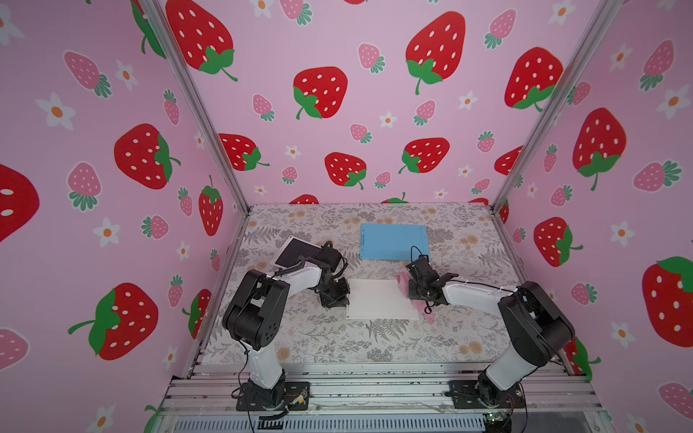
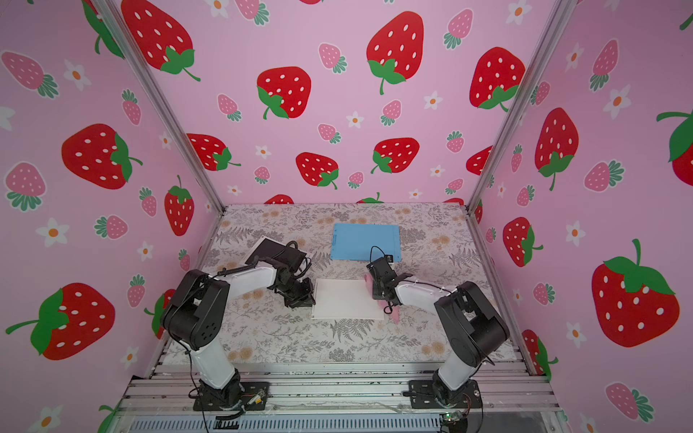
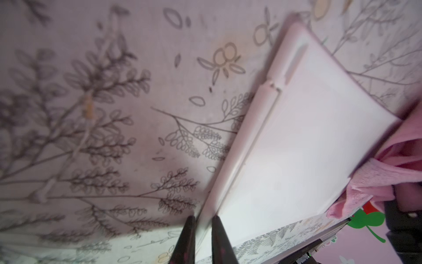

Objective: Wipe the drawing tablet
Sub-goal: Wipe the dirt from the drawing tablet.

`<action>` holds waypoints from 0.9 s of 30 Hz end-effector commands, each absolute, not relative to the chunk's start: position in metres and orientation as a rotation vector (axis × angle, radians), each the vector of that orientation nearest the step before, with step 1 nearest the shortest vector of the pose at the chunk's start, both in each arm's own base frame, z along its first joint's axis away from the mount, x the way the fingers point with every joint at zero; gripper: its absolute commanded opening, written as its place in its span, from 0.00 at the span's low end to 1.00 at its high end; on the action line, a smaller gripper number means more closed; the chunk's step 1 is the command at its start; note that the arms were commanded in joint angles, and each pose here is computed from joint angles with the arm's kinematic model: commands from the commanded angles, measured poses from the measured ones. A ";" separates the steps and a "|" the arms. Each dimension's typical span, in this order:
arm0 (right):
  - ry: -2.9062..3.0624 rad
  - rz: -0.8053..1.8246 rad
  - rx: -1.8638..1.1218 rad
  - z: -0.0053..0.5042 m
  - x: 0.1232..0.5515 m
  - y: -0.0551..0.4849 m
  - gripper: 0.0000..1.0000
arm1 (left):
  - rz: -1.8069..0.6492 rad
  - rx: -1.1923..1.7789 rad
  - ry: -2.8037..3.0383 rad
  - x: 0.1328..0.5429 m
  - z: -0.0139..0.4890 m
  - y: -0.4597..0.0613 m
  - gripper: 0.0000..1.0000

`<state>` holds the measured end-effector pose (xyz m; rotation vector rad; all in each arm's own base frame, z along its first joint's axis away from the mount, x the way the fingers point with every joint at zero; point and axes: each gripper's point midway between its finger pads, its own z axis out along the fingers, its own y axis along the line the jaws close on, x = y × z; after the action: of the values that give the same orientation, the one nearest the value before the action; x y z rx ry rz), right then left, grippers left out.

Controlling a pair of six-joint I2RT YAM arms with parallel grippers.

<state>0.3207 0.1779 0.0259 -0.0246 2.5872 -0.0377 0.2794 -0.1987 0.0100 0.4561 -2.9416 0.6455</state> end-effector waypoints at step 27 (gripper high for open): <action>2.377 -0.157 0.431 0.097 0.330 0.052 0.00 | 0.109 0.506 -2.860 0.225 -0.046 -0.143 0.15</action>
<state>0.3361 0.0707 0.0916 0.3858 2.4124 -0.0627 0.2779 -0.1961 0.0100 0.4812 -2.9524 0.5912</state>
